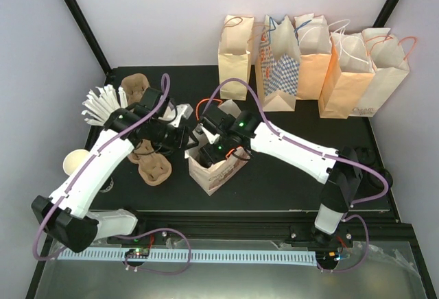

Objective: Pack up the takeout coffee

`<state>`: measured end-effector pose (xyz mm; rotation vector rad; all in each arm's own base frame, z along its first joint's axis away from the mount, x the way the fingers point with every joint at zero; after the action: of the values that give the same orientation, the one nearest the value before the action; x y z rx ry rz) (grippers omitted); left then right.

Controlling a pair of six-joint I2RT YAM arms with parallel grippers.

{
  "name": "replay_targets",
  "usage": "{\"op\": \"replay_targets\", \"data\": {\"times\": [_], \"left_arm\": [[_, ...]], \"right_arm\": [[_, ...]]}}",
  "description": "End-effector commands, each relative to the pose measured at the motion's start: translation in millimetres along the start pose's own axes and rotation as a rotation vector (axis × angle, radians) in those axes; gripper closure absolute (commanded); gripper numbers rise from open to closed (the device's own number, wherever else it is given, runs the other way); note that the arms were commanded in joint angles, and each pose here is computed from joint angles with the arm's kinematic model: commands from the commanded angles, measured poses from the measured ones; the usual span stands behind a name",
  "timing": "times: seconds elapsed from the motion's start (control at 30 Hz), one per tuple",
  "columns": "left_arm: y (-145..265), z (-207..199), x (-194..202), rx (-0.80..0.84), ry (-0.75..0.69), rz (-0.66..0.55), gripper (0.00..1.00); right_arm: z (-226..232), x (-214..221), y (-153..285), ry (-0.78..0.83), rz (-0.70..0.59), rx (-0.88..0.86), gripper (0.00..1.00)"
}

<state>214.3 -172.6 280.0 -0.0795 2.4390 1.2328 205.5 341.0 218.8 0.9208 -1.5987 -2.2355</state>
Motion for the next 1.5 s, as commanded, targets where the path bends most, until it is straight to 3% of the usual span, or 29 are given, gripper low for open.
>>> {"op": "replay_targets", "data": {"times": [0.0,0.33,0.57,0.83,1.03,1.3,1.47], "left_arm": [[6.0,-6.2,-8.4,0.043,-0.086,0.01,0.76],[-8.9,0.9,-21.5,0.003,-0.211,0.123,0.92],[-10.0,-1.5,-43.4,-0.011,-0.267,0.067,0.93],[-23.7,-30.1,-69.3,0.196,-0.297,0.028,0.93],[-39.9,-64.6,-74.2,0.344,-0.357,0.06,0.92],[-56.5,-102.5,-76.9,0.364,-0.451,0.126,0.84],[-54.4,-86.6,-81.5,0.216,-0.38,0.108,0.78]], "right_arm": [[9.3,-5.6,14.3,0.358,-0.063,-0.049,0.57],[-16.2,-15.5,34.7,0.441,-0.067,0.162,0.58],[-19.0,7.7,41.6,0.403,0.005,0.142,0.59],[21.1,18.1,51.7,0.367,-0.019,0.011,0.6],[28.9,10.5,44.7,0.332,-0.023,0.012,0.62],[23.8,21.2,36.5,0.295,-0.007,0.053,0.62],[-4.5,14.3,50.6,0.107,-0.081,0.199,0.61]]}}
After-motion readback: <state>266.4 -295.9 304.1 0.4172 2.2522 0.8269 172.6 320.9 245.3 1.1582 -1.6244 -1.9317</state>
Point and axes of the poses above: each gripper's point midway between its finger pads, its own y axis back along the fingers, its own z axis along the line the jaws close on, x = y × z, the point moved 4 cm from there along y, back along the fingers, and after that the axes turned 1 degree about -y, right-handed, at the moved point
